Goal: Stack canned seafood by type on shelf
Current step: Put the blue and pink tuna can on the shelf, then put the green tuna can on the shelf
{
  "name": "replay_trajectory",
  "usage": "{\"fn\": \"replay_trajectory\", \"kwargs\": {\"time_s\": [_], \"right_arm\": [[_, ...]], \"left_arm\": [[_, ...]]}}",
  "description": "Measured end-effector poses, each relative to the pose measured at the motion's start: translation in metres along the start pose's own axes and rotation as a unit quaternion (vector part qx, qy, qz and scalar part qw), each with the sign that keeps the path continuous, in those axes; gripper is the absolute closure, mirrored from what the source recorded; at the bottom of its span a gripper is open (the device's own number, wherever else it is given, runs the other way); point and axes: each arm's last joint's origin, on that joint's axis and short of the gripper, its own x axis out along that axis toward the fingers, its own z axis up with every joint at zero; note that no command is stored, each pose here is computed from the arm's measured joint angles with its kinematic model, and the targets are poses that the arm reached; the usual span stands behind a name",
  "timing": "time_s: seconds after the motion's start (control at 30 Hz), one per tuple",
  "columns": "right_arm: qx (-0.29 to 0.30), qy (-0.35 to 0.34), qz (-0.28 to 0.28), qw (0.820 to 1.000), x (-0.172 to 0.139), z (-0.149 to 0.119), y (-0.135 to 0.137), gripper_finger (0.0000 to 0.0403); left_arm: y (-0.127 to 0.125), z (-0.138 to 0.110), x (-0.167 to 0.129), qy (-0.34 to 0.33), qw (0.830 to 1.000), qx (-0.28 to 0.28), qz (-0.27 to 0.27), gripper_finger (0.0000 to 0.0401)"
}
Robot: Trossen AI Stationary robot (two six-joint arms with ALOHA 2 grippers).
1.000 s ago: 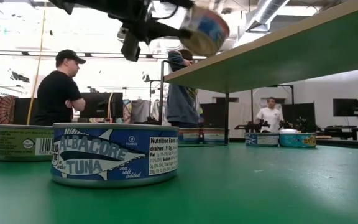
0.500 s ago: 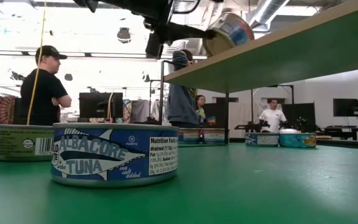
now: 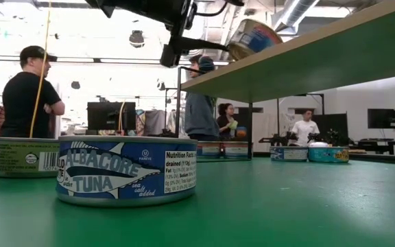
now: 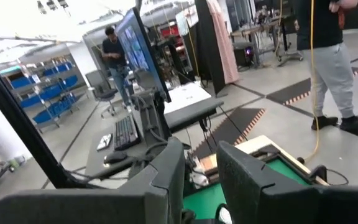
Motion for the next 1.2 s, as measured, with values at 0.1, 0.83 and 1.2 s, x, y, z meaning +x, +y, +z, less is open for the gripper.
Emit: {"fn": "replay_trajectory", "kwargs": {"time_s": [0.1, 0.83, 1.2], "right_arm": [[0.003, -0.017, 0.005, 1.000, 0.000, 0.003, 0.001, 0.0280], [0.005, 0.023, -0.020, 1.000, 0.001, -0.006, -0.002, 0.0280], [0.016, 0.062, -0.052, 0.997, 0.037, -0.028, -0.011, 0.0280]], "left_arm": [[0.003, 0.010, -0.003, -0.020, 0.999, 0.033, 0.015, 0.0095], [-0.002, 0.011, -0.140, 0.246, 0.931, 0.242, 0.119, 0.0096], [0.097, -0.039, -0.174, 0.264, 0.944, 0.080, 0.183, 0.0165]]}}
